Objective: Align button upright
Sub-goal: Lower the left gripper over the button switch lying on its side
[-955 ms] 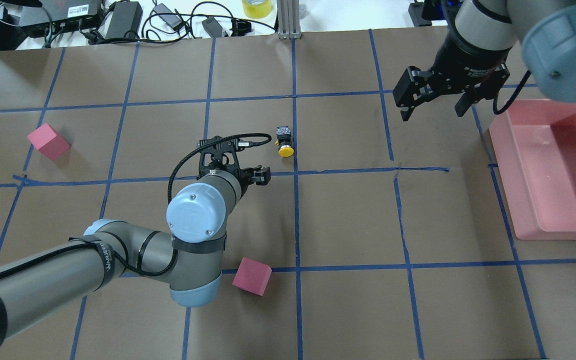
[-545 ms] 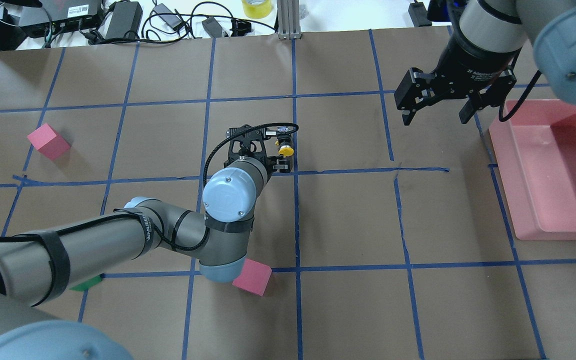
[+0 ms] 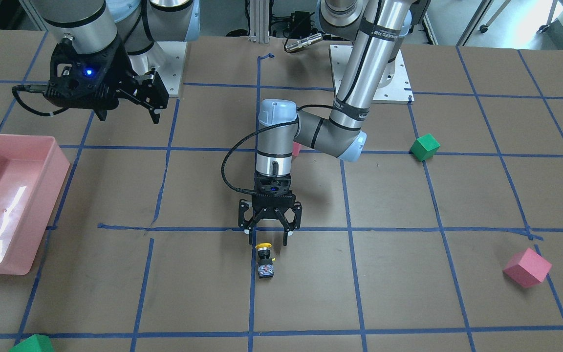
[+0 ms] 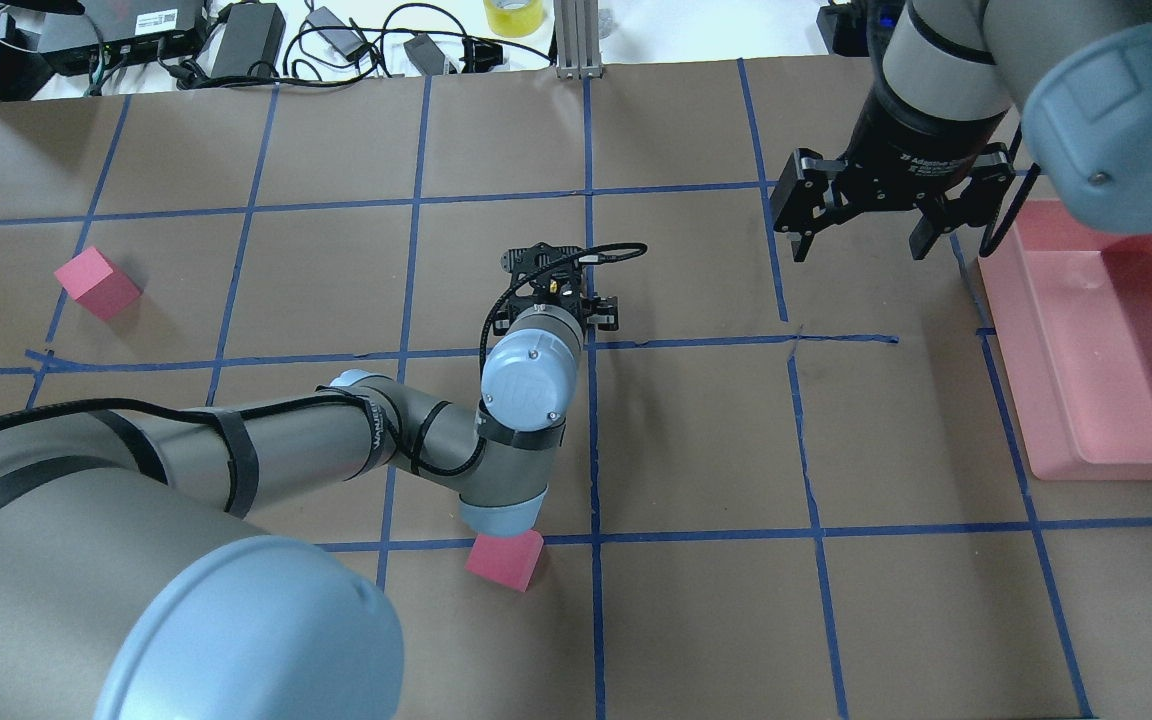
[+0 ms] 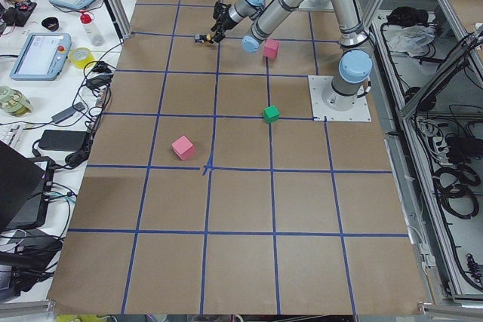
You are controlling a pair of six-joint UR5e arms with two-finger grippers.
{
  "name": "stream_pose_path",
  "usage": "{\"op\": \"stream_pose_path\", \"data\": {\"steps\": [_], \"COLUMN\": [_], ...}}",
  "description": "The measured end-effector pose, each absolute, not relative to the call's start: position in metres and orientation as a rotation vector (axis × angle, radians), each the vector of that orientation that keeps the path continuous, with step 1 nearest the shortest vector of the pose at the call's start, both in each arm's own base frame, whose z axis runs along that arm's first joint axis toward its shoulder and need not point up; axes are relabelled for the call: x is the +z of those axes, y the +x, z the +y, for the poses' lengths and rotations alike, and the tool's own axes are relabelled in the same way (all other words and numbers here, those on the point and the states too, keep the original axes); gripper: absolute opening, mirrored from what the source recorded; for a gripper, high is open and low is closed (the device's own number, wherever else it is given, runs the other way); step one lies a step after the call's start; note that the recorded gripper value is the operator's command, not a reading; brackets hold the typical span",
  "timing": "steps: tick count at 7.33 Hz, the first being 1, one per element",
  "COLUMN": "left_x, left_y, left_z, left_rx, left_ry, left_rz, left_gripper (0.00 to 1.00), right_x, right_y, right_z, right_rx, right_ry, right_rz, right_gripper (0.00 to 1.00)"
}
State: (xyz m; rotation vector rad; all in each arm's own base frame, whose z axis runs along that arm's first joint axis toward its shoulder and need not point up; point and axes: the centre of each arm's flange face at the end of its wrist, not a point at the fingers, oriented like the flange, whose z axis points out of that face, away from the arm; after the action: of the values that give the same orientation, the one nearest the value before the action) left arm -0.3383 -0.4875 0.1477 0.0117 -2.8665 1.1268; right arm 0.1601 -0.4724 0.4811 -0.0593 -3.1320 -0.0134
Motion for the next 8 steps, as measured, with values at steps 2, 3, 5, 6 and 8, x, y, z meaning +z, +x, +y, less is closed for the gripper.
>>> {"op": "stream_pose_path", "data": {"steps": [2, 3, 5, 6, 8], "left_x": [0.1336, 0.1310, 0.1301, 0.1303, 0.1360], "left_y": [-0.3419, -0.3425, -0.3434, -0.3443, -0.3452], "left_z": [-0.4884, -0.4888, -0.4882, -0.4876, -0.4867], "left_rx": [1.147, 1.153, 1.163, 1.166, 1.176], "left_ry": [0.015, 0.016, 0.017, 0.015, 0.007], "left_rz": [-2.853, -2.852, -2.856, -2.858, -2.852], "left_gripper": [0.64, 0.48, 0.02, 0.00, 0.00], "right_x": [0.4783, 0.4772, 0.4765, 0.4765, 0.4760], "right_y": [0.1643, 0.1646, 0.1644, 0.1644, 0.1636], "right_z": [-0.4717, -0.4721, -0.4723, -0.4724, -0.4730], "right_rx": [-0.021, -0.024, -0.025, -0.024, -0.024], "right_ry": [-0.057, -0.056, -0.052, -0.051, -0.052], "right_rz": [-3.133, -3.132, -3.127, -3.126, -3.122], "right_gripper": [1.00, 1.00, 1.00, 1.00, 1.00]}}
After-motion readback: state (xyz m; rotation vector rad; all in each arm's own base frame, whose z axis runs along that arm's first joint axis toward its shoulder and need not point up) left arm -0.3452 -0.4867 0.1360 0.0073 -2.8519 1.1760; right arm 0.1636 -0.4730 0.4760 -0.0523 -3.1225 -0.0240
